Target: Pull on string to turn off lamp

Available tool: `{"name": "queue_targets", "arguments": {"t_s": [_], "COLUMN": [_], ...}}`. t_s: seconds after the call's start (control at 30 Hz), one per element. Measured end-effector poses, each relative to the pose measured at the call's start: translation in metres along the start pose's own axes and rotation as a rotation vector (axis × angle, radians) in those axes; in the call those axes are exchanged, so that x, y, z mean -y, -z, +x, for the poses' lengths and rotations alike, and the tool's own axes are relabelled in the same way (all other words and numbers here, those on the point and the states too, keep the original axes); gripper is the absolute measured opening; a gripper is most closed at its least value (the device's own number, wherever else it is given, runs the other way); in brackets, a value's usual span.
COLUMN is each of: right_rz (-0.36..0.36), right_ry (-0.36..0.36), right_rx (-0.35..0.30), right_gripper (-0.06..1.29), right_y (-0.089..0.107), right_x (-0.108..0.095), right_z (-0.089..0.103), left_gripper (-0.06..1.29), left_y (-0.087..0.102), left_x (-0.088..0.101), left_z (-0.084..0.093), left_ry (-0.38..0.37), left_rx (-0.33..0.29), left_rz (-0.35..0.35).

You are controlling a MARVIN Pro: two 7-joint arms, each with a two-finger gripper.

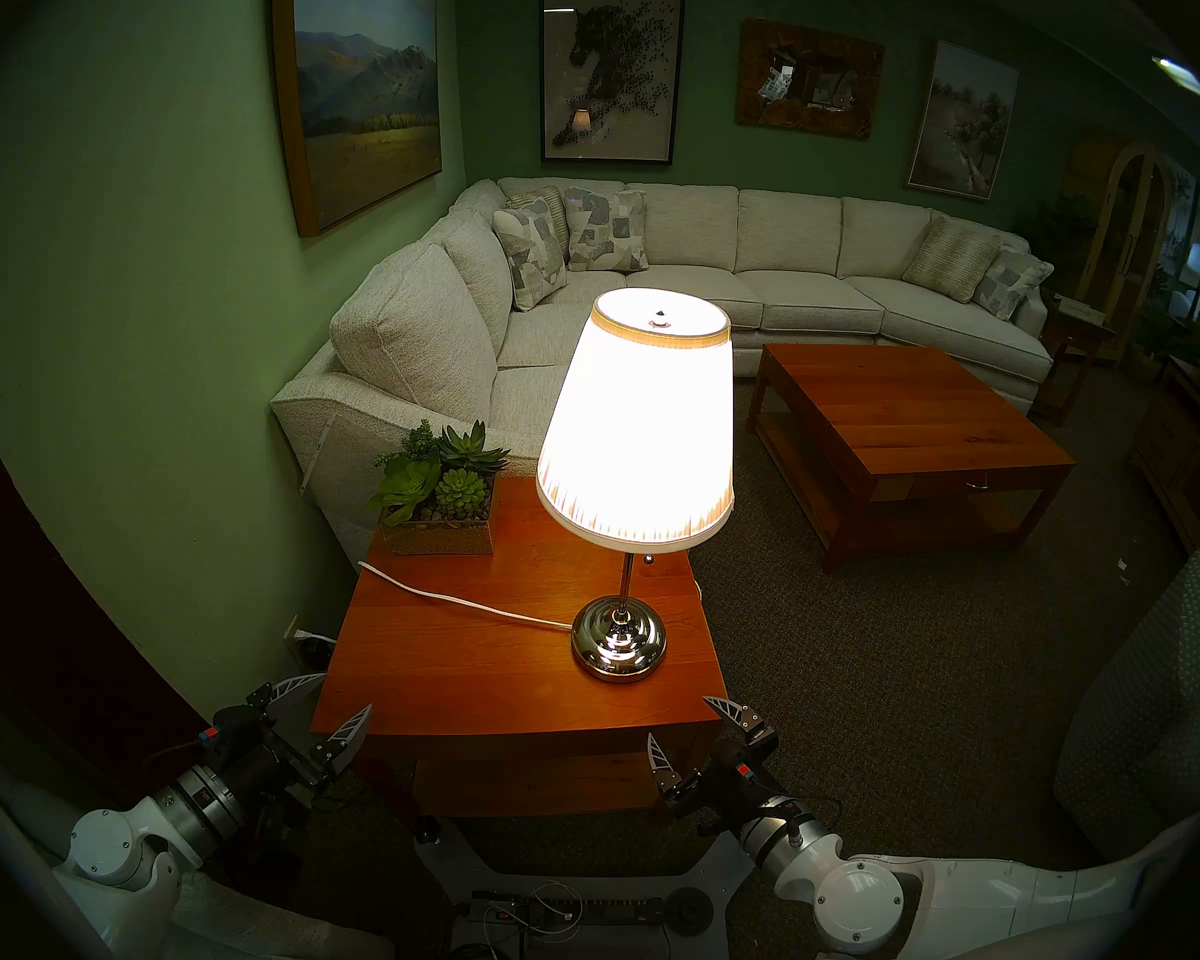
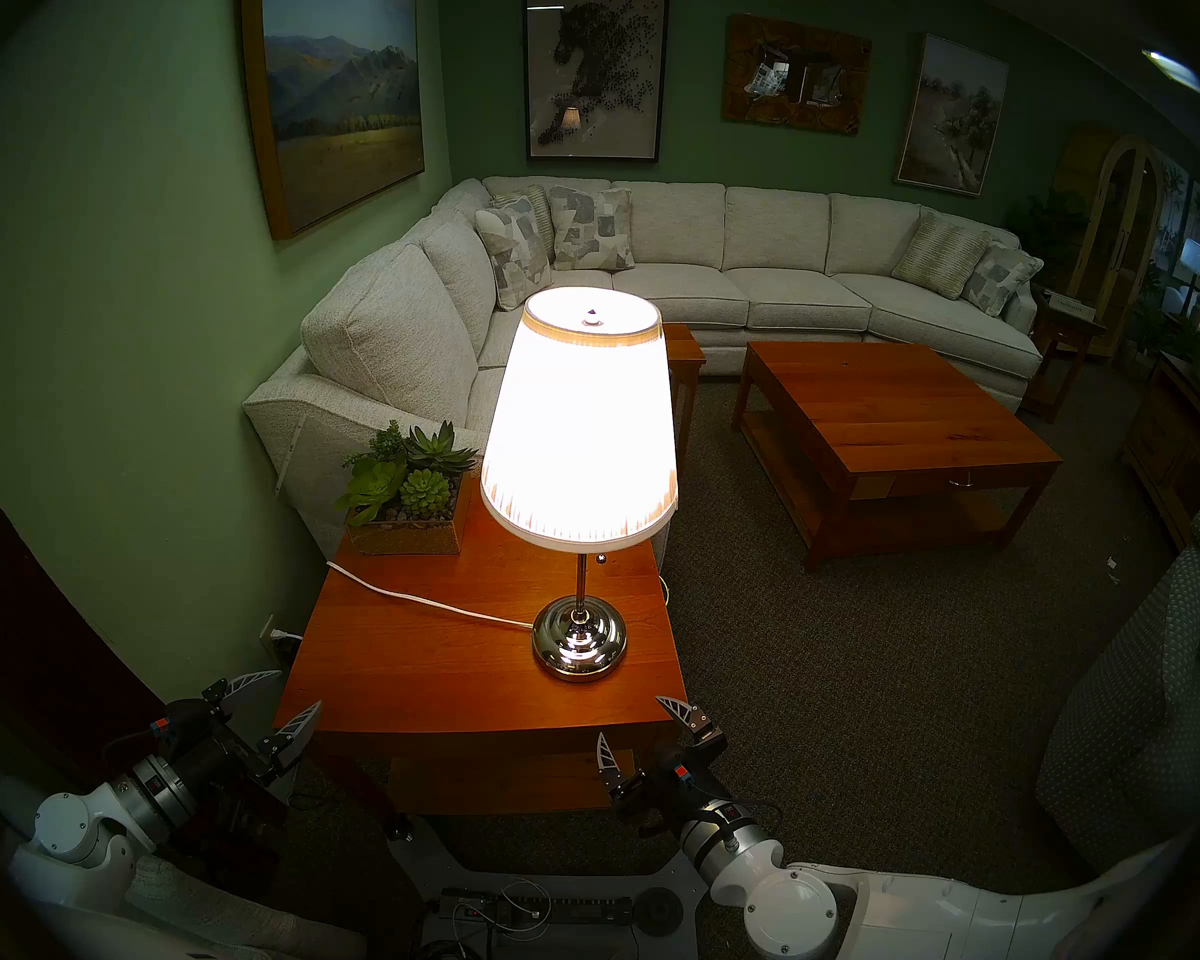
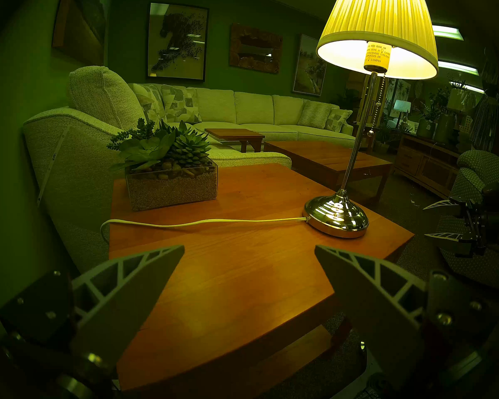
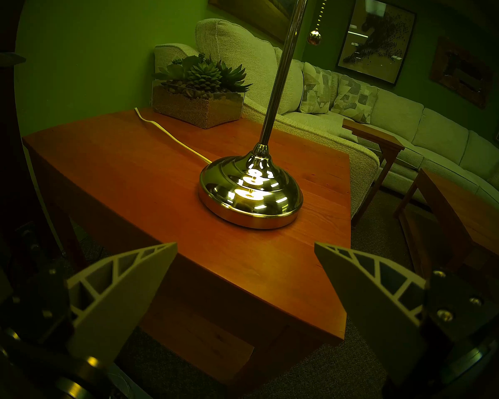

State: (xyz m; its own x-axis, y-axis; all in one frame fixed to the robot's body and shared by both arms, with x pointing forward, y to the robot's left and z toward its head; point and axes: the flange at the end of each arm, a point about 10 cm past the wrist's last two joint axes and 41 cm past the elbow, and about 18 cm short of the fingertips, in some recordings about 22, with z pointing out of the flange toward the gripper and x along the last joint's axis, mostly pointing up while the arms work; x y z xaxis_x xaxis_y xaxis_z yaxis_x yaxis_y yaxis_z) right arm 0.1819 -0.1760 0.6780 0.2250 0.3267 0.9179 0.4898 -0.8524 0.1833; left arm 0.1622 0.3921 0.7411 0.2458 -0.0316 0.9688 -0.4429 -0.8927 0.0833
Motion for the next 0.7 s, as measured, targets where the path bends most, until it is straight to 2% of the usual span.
{"name": "queue_targets", "arguments": {"t_s": [0.13, 0.4, 0.7], "right_rz": [-0.018, -0.039, -0.056], "right_ry": [-0.018, -0.063, -0.078], "right_rx": [-0.007, -0.098, -0.168], "right_gripper": [1.25, 1.25, 1.25], "right_y": [-0.003, -0.009, -0.012], "right_x": [-0.003, -0.011, -0.015], "right_z": [0.000, 0.023, 0.035], "left_gripper": [1.23, 1.23, 1.23], "left_y": [0.000, 0.000, 0.000], "left_x": [0.000, 0.000, 0.000], "left_z": [0.000, -0.001, -0.001], "left_ry": [0.000, 0.001, 0.001], "left_rx": [0.000, 0.002, 0.002], "left_rz": [0.000, 0.000, 0.000]}}
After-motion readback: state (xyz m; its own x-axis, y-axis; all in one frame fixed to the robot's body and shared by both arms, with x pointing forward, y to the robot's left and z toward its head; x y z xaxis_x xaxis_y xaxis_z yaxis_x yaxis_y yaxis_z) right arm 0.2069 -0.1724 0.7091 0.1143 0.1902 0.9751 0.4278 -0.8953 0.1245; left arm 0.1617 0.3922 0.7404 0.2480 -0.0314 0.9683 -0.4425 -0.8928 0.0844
